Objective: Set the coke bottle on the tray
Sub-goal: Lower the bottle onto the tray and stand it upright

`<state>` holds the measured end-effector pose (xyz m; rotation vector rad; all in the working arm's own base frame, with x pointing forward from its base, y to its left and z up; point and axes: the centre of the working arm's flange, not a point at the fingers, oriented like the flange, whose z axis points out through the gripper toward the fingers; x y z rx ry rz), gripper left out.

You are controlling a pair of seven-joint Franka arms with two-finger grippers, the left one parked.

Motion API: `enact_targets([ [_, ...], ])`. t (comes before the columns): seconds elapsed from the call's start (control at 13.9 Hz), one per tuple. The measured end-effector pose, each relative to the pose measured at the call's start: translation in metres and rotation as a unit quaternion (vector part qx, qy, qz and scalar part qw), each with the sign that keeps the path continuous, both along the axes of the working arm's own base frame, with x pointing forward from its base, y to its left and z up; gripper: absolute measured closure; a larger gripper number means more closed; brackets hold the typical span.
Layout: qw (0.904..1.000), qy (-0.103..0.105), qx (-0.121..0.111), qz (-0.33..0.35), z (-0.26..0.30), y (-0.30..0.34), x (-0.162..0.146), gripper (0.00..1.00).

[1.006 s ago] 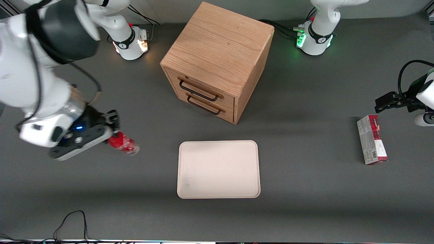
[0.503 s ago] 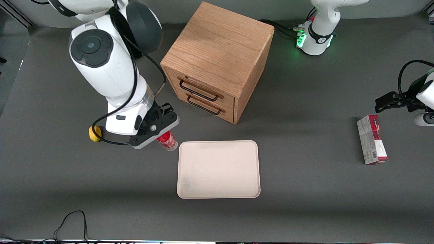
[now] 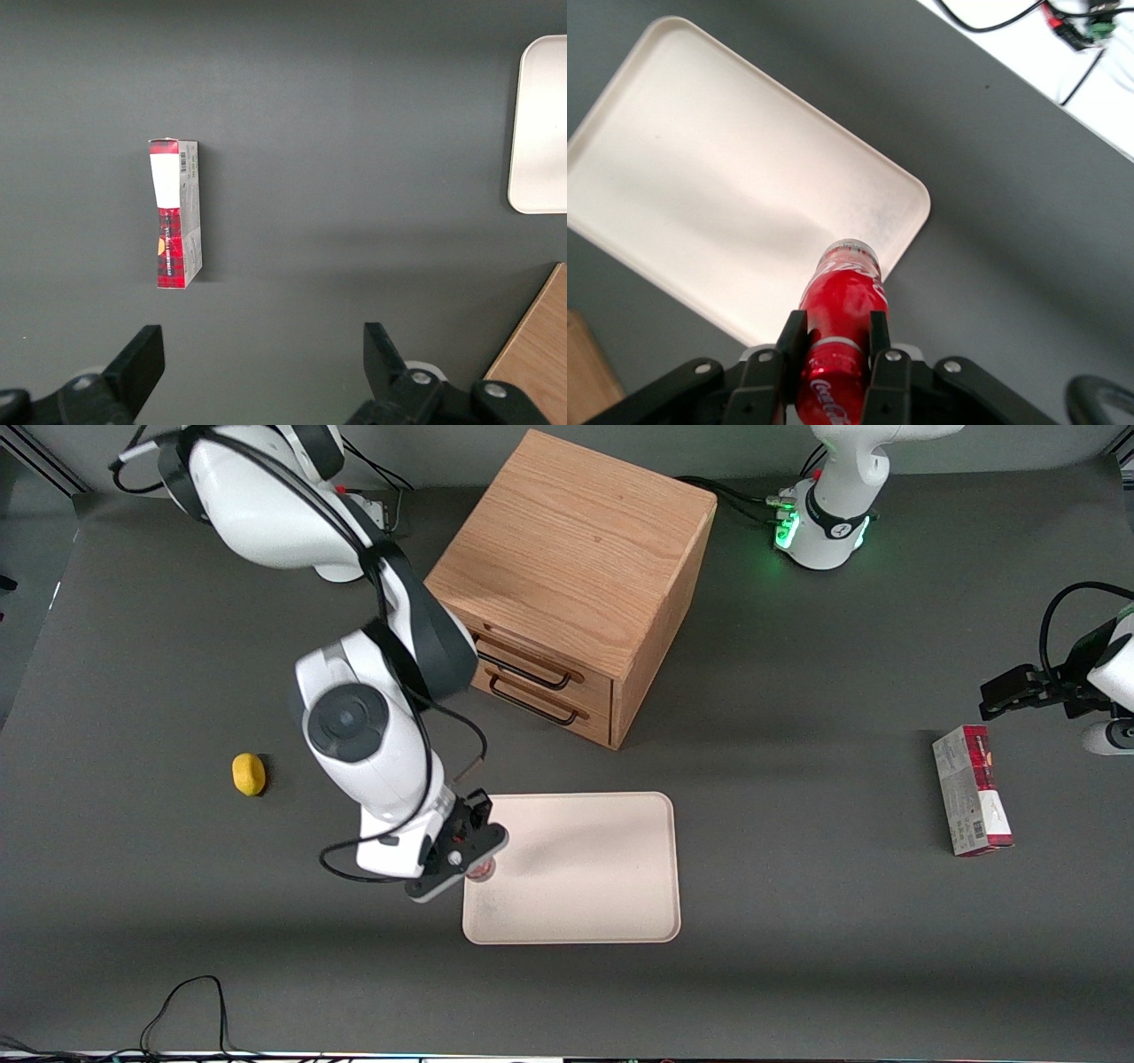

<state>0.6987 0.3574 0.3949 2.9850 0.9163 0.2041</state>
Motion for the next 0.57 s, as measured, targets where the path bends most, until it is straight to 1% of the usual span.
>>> enact_targets([
  [0.14,1.0000,-0.002,0.001,0.001,-0.033,0.003,0.007,0.68],
  [0.36,1.0000,0.003,-0.003,-0.001,-0.058,0.002,0.010,0.68],
  [0.57,1.0000,-0.008,0.002,-0.005,-0.069,-0.003,0.017,0.68],
])
